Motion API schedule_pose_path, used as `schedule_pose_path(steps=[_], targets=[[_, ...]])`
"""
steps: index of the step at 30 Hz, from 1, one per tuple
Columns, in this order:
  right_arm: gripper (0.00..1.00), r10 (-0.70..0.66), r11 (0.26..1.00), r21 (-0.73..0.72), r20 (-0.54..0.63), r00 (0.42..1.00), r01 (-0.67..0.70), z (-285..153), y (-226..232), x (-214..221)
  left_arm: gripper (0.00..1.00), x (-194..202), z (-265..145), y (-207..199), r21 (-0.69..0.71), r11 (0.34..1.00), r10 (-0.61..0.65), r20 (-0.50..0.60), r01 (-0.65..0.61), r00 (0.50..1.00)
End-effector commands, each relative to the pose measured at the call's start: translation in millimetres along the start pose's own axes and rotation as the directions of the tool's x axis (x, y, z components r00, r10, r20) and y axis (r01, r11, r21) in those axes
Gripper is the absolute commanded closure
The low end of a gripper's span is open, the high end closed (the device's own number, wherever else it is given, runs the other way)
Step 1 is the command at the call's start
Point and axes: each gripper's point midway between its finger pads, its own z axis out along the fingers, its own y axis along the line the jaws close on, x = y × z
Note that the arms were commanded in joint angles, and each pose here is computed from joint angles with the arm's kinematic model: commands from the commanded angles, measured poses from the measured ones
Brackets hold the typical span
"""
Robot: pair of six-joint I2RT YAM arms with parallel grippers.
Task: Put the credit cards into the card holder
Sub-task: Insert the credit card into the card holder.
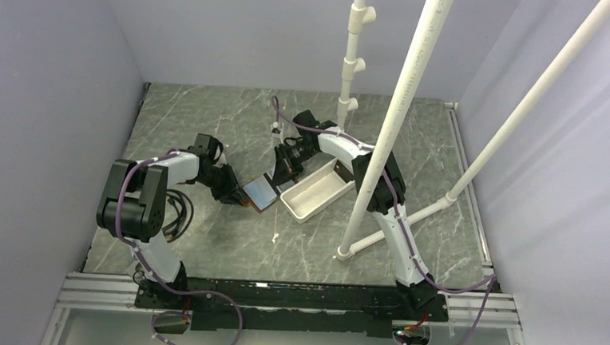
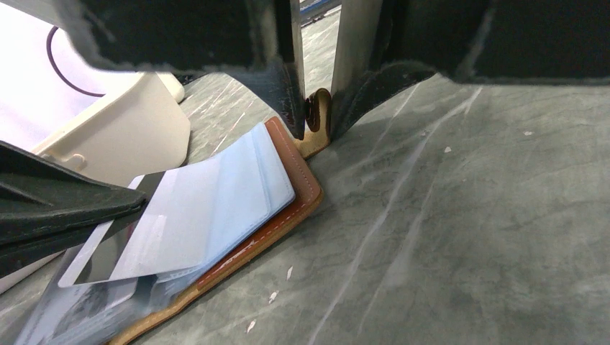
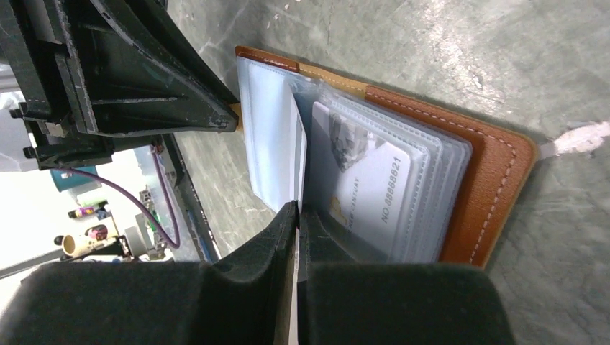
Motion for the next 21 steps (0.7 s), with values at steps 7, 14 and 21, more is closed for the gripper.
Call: schedule_pose_path(steps=[7, 14, 21], targets=[[0.84, -0.067, 0.995, 0.073, 0.044, 0.997, 0.063, 19, 5, -3, 0.76, -22, 7, 7, -0.059, 0.998, 0.029, 0.072, -0.025, 0.997], [0.67, -0.106, 0.975, 0.21, 0.152, 0.983, 0.072, -9, 4, -25, 0.76, -21, 5, 7, -0.059, 0.998, 0.03, 0.076, -0.026, 0.997], [0.62, -0.079, 0.988, 0.146, 0.132, 0.988, 0.059, 11, 5, -15, 0.76, -21, 6, 5, -0.047, 0.999, 0.03, 0.071, -0.027, 0.997]])
